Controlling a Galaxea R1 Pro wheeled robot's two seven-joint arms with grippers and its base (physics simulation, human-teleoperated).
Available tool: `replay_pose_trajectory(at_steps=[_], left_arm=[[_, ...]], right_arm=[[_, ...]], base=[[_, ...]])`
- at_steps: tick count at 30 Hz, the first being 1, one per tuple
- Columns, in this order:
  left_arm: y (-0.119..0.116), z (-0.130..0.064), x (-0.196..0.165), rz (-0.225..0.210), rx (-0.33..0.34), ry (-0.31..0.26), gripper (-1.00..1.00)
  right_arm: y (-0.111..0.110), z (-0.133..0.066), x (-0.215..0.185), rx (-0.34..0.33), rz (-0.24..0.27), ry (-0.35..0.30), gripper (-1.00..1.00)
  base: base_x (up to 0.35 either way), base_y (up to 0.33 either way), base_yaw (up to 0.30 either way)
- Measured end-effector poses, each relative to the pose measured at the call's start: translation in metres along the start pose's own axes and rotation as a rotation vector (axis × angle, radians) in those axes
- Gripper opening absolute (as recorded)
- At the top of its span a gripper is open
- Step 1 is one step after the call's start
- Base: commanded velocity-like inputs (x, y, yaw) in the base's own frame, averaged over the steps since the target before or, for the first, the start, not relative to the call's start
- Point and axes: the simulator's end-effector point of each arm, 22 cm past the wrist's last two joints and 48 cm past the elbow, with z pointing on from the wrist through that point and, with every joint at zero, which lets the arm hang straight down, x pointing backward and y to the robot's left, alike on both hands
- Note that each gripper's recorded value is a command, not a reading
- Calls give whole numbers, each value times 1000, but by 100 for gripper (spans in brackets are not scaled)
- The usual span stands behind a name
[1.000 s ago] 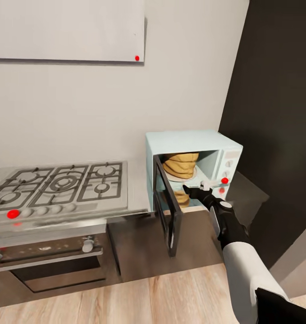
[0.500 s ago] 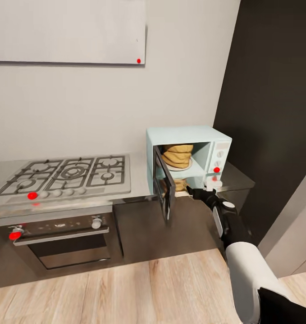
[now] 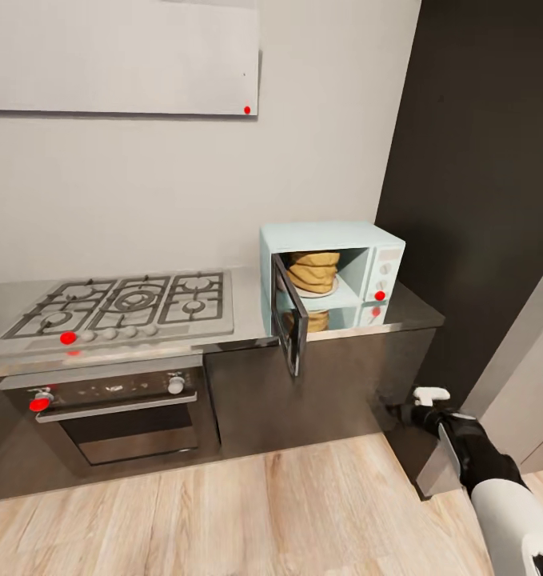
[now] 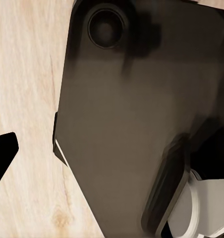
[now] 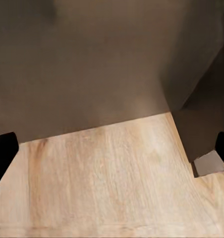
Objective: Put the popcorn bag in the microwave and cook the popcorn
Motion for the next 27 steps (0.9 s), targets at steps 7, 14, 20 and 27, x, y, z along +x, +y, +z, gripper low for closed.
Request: replay_pose_trajectory(at_steps=[7, 14, 20, 27], left_arm=[[1, 0, 0, -2, -1, -1, 100], [-1, 0, -1, -6, 1, -3, 100], [-5, 0, -1, -8, 6, -3, 100], [-5, 0, 0, -39, 3, 0, 100]], right_arm=[[-17, -19, 160, 18, -5, 226, 100], [31, -57, 354, -92, -81, 556, 100], [65, -96, 434, -181, -121, 660, 100], [45, -172, 530, -128, -114, 828, 100]], base=[[0, 0, 0], [0, 0, 0], [0, 0, 0], [0, 0, 0]])
